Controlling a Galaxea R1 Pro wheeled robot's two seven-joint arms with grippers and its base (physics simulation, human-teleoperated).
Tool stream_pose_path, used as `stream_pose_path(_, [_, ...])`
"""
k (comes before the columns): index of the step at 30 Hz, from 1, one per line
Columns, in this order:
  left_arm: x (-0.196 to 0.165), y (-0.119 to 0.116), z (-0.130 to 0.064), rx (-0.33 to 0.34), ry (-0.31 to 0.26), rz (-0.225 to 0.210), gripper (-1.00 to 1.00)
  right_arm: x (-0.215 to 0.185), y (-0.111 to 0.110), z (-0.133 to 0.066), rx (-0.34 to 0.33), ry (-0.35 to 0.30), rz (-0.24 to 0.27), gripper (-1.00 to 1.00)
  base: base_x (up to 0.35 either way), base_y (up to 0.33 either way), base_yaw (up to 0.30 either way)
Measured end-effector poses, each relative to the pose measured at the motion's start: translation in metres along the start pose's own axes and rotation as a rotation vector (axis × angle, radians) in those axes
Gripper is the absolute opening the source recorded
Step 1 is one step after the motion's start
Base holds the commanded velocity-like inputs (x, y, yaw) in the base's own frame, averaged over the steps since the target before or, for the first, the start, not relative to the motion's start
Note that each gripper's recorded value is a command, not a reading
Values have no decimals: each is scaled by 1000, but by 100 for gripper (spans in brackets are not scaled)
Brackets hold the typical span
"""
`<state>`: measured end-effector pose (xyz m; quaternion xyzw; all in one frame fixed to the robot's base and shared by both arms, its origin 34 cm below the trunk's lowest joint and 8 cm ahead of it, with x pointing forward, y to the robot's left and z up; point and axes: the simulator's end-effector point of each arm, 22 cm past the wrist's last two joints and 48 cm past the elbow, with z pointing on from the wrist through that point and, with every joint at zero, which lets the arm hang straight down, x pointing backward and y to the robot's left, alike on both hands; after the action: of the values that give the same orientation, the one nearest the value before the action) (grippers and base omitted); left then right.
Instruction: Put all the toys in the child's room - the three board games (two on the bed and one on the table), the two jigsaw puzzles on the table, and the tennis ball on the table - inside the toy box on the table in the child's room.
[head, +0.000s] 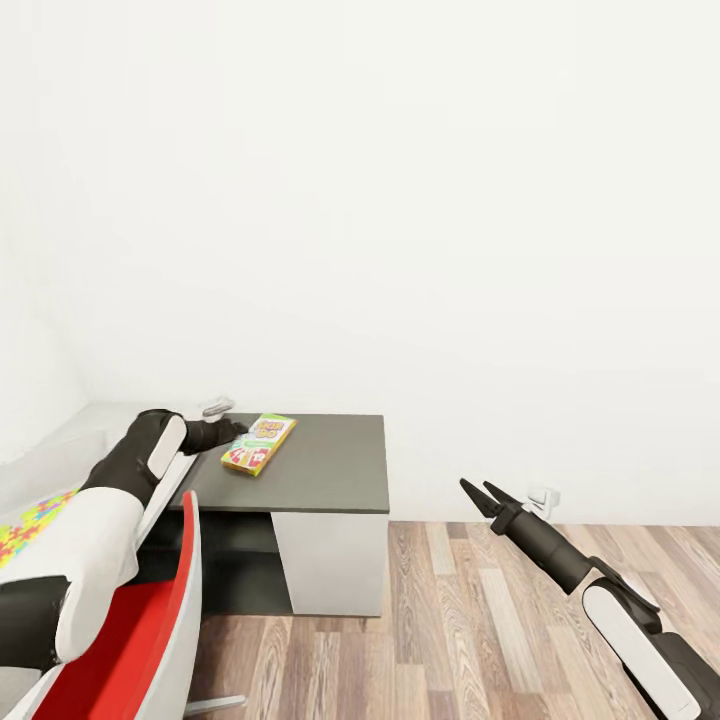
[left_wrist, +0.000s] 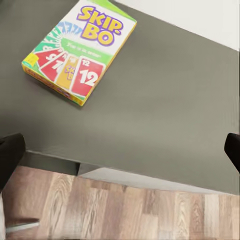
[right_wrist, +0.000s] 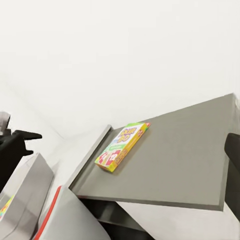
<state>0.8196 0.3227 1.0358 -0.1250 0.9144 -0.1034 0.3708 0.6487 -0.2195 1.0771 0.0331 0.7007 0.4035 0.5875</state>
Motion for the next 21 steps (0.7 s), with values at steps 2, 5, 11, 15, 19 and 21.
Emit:
stream_pose_path(2, [1, 8, 1, -41, 0, -24, 100, -1, 0, 0, 0, -1, -1, 100, 0, 0, 0])
stream_pose_path(5, [7, 6, 4, -75, 9, -43, 100, 0, -2, -1, 3, 4, 1, 100, 0, 0, 0])
stream_pose_path(11, [7, 6, 4, -81, 5, -51, 100, 4, -10, -2, 28, 9, 9, 100, 0, 0, 0])
stream_pose_path(15, [7, 4, 4, -81, 5, -50, 100, 9, -24, -4, 75, 17, 16, 100, 0, -1, 0])
stream_pose_path(19, [8, 3, 4, -84, 7, -43, 100, 10, -33, -5, 113, 21, 17, 100, 41, -123, 0])
stream_pose_path(21, [9, 2, 5, -83, 7, -41, 100, 10, -34, -5, 119, 21, 17, 100, 110, -182, 0])
